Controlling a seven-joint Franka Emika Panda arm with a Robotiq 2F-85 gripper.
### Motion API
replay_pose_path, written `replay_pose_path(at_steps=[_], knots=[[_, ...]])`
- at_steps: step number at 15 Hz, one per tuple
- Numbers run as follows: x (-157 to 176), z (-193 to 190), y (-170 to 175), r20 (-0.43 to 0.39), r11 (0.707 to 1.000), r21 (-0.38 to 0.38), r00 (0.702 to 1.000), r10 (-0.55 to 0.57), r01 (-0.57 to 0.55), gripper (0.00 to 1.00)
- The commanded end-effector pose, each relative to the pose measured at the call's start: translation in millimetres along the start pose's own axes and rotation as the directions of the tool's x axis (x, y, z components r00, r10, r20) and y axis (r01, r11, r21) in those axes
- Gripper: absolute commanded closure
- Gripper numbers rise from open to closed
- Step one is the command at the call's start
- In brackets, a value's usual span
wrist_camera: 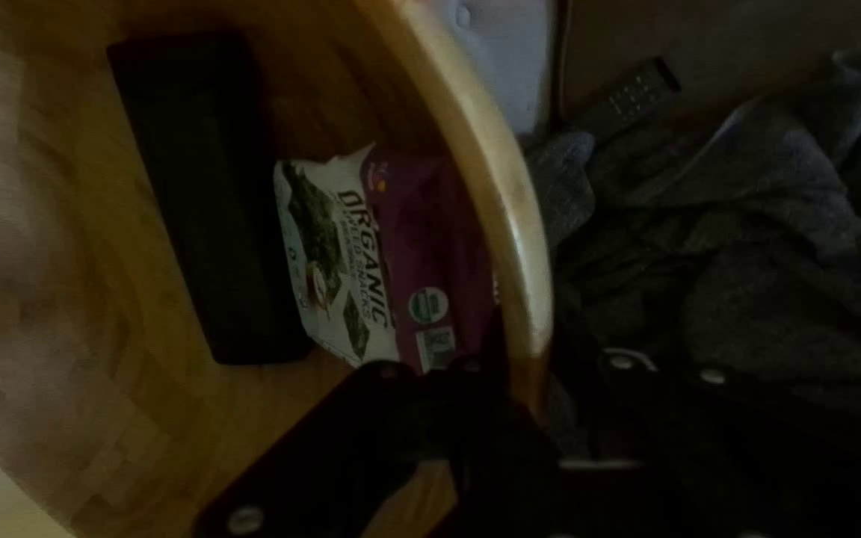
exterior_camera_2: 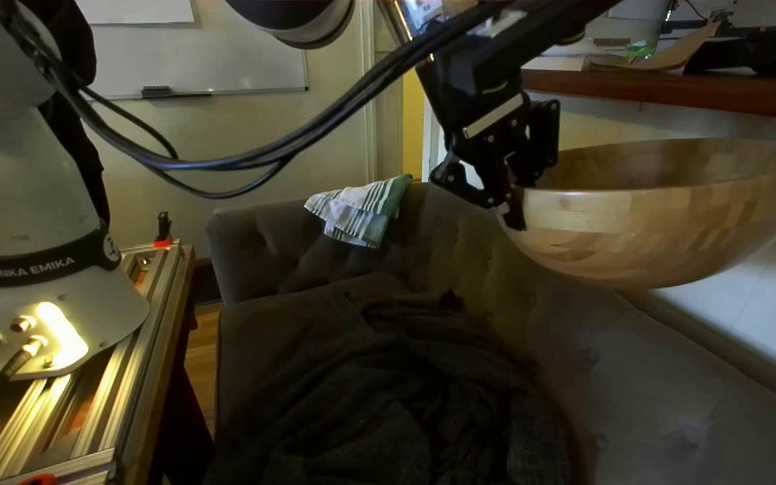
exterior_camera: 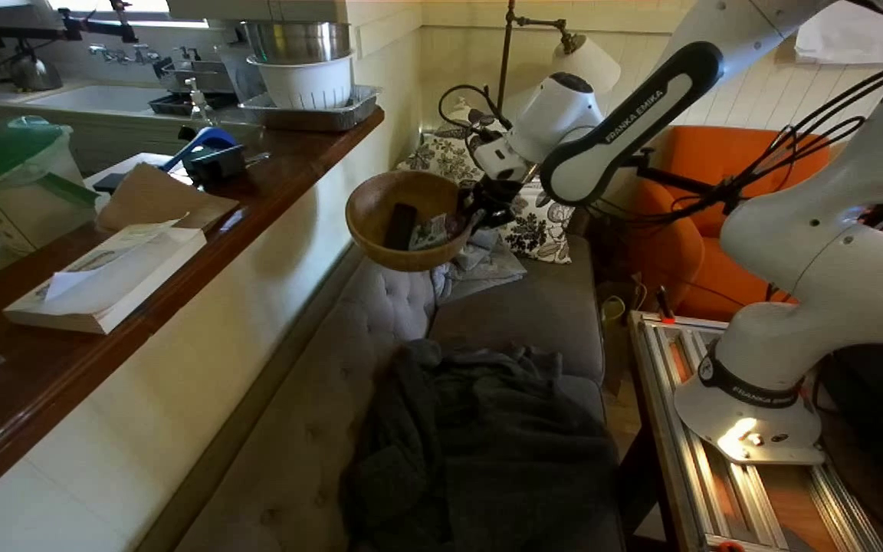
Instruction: Pick up the bowl and put it on the shelf
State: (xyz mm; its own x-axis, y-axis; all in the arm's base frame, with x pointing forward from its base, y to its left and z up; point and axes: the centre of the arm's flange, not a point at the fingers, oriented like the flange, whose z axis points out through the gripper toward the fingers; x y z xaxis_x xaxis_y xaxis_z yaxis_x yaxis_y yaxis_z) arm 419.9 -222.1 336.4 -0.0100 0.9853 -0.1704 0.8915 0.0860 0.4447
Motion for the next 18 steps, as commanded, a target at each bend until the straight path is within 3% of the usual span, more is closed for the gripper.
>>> replay_pose_path(at_steps=[1, 5, 10, 13, 18], knots=[[-15.0, -77.4, 14.9, 0.051, 0.987, -0.107, 0.992, -0.114, 0.118, 0.96], [-33.6, -98.5, 32.5, 0.038, 0.975, -0.108, 0.981, -0.190, 0.194, 0.96], [-43.6, -137.4, 51.9, -0.097, 0.973, -0.108, 0.972, -0.215, 0.204, 0.96], [-28.5, -169.0, 78.5, -0.204, 0.987, -0.108, 0.969, -0.137, 0.117, 0.96], [-7.4, -237.6, 96.7, -0.306, 0.993, -0.119, 0.952, -0.022, -0.016, 0.96]])
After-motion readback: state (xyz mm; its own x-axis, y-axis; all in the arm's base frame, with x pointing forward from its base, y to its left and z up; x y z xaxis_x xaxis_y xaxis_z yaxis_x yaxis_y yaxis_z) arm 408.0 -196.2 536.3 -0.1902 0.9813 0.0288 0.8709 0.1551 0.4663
